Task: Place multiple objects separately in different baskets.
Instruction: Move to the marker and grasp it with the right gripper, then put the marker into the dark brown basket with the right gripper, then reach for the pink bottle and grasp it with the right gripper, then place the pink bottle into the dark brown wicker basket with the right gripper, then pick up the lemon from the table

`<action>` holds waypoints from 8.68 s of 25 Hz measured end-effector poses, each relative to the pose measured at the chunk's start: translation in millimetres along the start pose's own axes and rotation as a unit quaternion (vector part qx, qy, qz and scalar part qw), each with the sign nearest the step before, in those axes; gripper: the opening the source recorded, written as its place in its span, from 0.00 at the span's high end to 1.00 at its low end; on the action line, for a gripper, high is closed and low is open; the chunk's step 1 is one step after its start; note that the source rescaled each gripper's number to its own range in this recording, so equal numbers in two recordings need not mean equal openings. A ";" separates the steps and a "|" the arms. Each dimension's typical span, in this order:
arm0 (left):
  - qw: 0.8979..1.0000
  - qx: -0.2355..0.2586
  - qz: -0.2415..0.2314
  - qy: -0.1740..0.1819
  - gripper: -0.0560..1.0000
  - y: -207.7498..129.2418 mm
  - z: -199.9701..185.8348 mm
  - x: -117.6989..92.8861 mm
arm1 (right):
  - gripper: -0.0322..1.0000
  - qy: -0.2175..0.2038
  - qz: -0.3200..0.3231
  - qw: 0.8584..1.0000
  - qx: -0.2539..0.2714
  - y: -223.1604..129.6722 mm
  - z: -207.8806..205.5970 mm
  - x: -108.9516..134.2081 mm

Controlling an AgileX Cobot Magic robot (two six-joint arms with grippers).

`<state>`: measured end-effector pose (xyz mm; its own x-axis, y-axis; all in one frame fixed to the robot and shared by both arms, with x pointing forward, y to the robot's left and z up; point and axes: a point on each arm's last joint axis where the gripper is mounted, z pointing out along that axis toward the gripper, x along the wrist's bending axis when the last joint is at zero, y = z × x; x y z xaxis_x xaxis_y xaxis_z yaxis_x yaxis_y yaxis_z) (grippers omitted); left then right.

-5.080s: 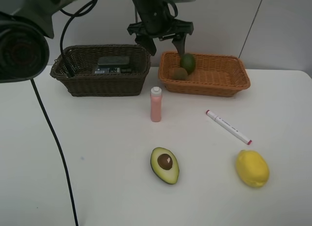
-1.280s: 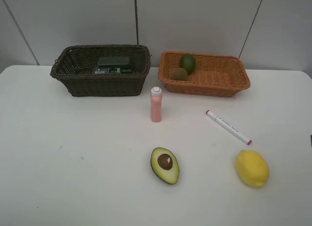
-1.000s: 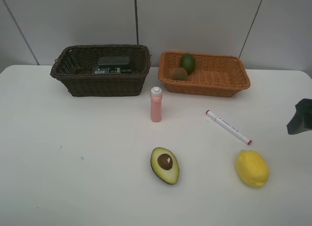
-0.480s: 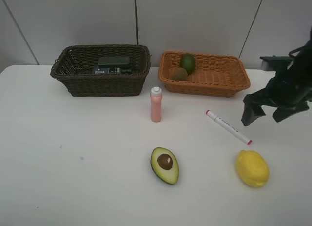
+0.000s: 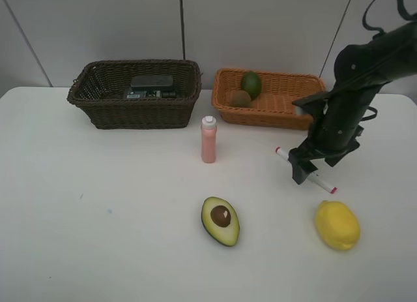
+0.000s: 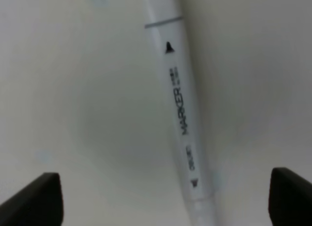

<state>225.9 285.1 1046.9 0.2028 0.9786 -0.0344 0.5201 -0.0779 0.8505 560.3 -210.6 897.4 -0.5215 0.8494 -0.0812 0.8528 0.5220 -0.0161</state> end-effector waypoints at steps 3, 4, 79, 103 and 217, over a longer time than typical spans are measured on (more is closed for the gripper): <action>1.000 0.000 0.000 0.000 0.00 0.0 0.0 0.0 | 0.00 -0.002 -0.005 1.000 0.004 5.6 13.3 -0.9; 1.000 0.000 0.000 0.000 0.00 0.0 0.0 0.0 | 0.00 -0.003 -0.008 1.000 0.005 6.9 17.6 -1.1; 1.000 0.000 0.000 0.000 0.00 0.0 0.0 0.0 | 0.00 0.116 0.032 0.841 -0.527 198.7 -91.7 150.9; 1.000 0.000 0.000 0.000 0.00 0.0 0.0 0.0 | 0.00 0.087 0.047 0.989 -0.114 108.9 -121.6 141.1; 1.000 0.000 0.000 0.000 0.00 0.0 0.0 0.0 | 0.00 -0.016 0.167 0.981 -0.094 67.0 -140.8 -35.2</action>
<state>225.9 285.1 1046.9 0.2028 0.9786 -0.0344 0.5201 -0.0779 0.8505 631.8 -194.6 1039.5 -0.2096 0.9744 -0.0819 0.9541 0.2221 0.2010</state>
